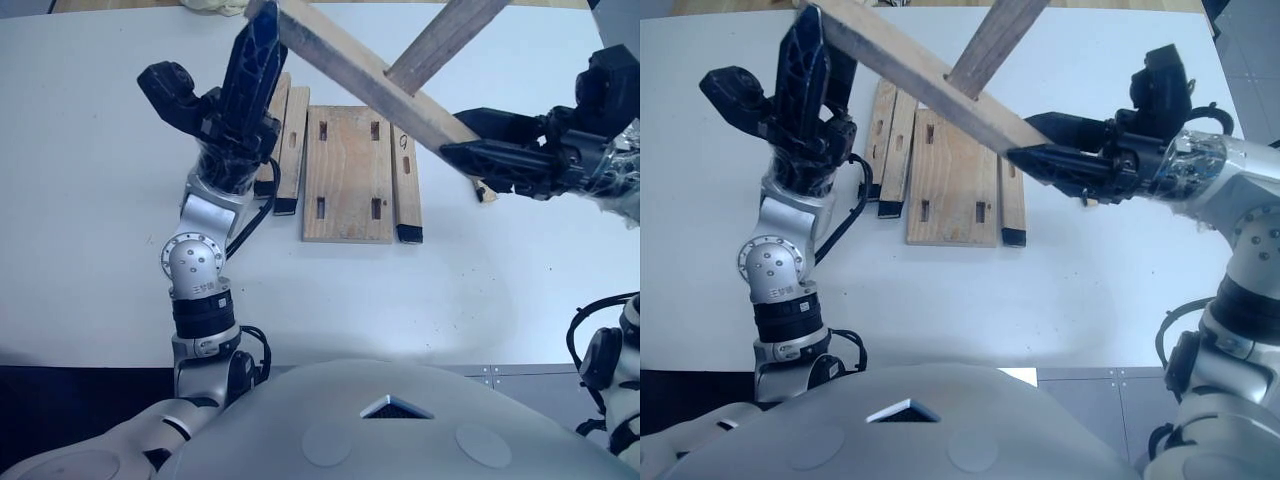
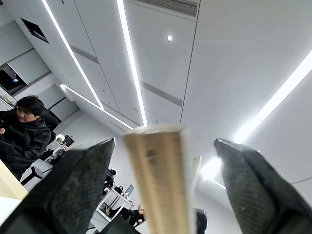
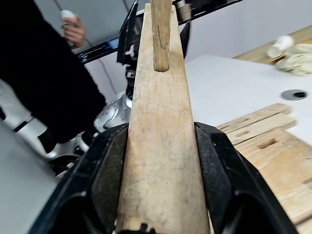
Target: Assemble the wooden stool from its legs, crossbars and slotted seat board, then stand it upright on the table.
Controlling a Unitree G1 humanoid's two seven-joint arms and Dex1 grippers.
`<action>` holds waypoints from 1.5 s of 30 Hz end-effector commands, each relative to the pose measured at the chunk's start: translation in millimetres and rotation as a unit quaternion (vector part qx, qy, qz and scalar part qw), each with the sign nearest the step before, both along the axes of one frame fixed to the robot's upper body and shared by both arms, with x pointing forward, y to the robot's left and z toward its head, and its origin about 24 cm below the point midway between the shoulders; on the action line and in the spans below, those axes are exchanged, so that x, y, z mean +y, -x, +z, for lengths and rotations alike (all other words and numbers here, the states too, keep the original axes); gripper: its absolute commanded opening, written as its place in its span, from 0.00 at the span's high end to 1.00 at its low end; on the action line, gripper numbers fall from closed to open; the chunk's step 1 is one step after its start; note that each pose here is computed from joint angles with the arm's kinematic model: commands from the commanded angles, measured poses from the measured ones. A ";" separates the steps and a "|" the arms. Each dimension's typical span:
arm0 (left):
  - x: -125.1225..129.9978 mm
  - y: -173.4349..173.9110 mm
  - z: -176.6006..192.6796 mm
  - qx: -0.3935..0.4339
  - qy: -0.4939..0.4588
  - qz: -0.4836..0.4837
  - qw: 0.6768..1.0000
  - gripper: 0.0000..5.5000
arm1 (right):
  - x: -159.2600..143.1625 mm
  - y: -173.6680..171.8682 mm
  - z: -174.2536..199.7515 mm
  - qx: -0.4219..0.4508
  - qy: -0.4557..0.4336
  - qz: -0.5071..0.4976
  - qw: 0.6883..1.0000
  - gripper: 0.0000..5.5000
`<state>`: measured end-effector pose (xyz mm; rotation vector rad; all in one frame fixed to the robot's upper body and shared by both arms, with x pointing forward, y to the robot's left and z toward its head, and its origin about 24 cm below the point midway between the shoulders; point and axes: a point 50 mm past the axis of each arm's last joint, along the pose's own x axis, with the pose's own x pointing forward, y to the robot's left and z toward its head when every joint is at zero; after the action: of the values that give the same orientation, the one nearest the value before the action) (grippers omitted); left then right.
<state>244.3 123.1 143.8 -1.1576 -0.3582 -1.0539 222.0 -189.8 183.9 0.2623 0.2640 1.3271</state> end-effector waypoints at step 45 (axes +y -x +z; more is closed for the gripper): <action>67.7 -14.9 107.7 -0.219 -0.376 -0.020 0.900 0.62 | -87.9 -82.7 -60.3 -0.141 0.233 -0.550 0.790 0.80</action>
<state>258.0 192.6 250.2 -0.2792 -0.2799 -1.3161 300.2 -275.3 117.6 -0.1934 0.1796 0.1462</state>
